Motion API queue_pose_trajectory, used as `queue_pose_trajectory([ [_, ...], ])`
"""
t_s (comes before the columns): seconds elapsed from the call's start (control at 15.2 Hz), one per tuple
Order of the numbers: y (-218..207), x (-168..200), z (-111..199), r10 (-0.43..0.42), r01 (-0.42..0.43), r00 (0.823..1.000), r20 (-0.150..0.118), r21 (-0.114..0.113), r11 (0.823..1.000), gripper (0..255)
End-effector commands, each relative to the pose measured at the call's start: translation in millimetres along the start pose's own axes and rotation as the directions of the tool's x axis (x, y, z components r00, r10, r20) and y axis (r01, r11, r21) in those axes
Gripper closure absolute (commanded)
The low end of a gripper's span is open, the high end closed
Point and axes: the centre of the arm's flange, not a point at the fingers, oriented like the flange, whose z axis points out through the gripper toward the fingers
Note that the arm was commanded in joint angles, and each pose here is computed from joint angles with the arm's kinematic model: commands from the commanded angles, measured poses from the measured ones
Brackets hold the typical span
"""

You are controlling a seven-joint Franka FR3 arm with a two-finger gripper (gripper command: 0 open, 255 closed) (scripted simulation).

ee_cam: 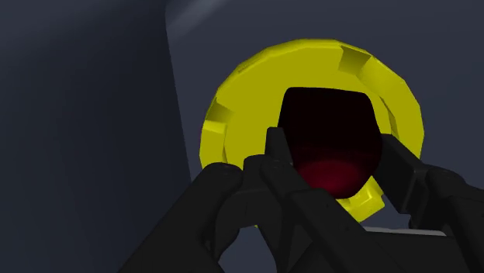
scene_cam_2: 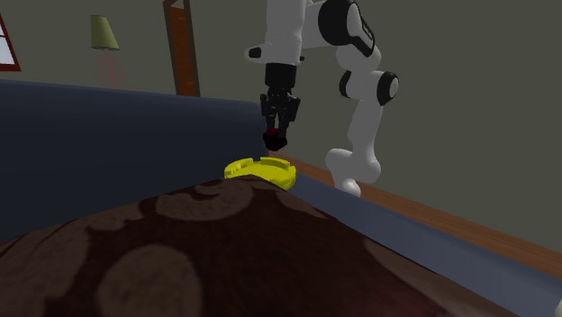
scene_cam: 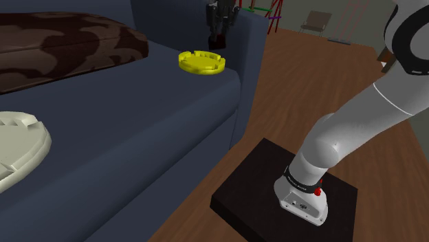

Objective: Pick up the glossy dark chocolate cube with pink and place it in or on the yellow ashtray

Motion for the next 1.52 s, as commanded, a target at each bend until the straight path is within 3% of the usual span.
queue_pose_trajectory([
  [0.0,5.2,-2.0,8.4,-0.001,0.001,1.000,0.000,0.000,1.000,255],
  [0.73,4.8,-8.0,65.5,-0.001,0.001,1.000,0.000,0.000,1.000,255],
  [1.19,4.8,-8.0,65.5,-0.001,0.001,1.000,0.000,0.000,1.000,255],
  [1.25,4.2,-8.9,65.1,-0.001,0.001,1.000,0.000,0.000,1.000,0],
  [1.45,3.2,-9.1,63.7,-0.001,0.001,1.000,0.000,0.000,1.000,0],
])
